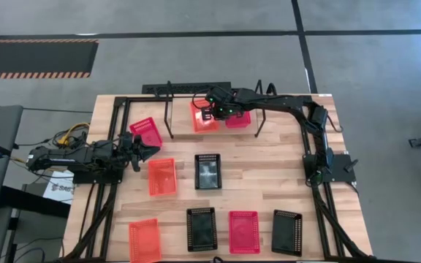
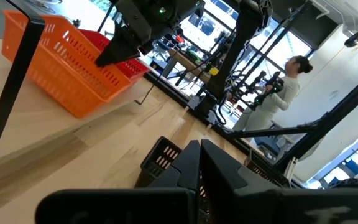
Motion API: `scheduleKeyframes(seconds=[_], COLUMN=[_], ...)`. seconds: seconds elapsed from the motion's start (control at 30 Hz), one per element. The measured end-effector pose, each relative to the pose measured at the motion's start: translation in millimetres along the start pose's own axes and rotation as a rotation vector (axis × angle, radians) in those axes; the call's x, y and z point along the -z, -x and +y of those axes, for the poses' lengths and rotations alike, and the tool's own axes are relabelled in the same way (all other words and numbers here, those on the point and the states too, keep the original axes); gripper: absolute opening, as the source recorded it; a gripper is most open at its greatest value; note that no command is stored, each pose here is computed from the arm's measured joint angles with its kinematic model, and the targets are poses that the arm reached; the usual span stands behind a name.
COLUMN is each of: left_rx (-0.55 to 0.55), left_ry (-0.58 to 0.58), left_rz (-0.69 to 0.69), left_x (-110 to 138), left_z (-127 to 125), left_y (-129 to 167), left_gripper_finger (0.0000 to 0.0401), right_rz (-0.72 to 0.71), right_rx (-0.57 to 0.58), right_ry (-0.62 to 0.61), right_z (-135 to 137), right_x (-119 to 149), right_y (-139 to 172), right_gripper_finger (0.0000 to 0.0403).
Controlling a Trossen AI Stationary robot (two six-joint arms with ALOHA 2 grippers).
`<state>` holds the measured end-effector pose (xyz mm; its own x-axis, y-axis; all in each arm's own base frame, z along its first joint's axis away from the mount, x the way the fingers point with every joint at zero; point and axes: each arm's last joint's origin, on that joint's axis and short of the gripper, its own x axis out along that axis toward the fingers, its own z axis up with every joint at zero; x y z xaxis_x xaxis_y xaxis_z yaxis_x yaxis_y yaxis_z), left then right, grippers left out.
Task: Stack baskets on shelf by color
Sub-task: Put the middle right orange bin on the shelf
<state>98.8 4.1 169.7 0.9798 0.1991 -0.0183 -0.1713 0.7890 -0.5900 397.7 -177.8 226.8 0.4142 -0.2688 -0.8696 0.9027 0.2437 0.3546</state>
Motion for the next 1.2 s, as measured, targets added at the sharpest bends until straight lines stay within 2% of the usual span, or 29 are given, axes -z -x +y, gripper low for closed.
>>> scheduleKeyframes(seconds=[0.2,0.57,0.83,0.93,1.03,1.2], left_rx=[0.000,0.000,0.000,0.000,0.000,0.000], left_ry=[0.000,0.001,0.001,0.001,0.000,-0.001], left_rz=[0.000,0.000,0.000,0.000,0.000,0.000], left_x=[0,0,0,0,0,0], left_z=[0,0,0,0,0,0], left_y=[0,0,0,0,0,0], left_gripper_finger=[0.0000,0.0000,0.0000,0.0000,0.0000,0.0000], right_rz=[-0.034,-0.066,-0.134,-0.181,-0.202,-0.239], right_rx=[0.025,0.024,0.041,-0.017,-0.063,-0.131], right_ry=[0.003,0.035,0.117,0.138,0.193,0.305], right_z=[-1,4,18,30,42,60], right_x=[-1,2,-14,-21,-19,-10], right_y=[0,7,44,60,72,83], right_gripper_finger=[0.0064,0.0068,0.0068,0.0068,0.0059,0.0008])
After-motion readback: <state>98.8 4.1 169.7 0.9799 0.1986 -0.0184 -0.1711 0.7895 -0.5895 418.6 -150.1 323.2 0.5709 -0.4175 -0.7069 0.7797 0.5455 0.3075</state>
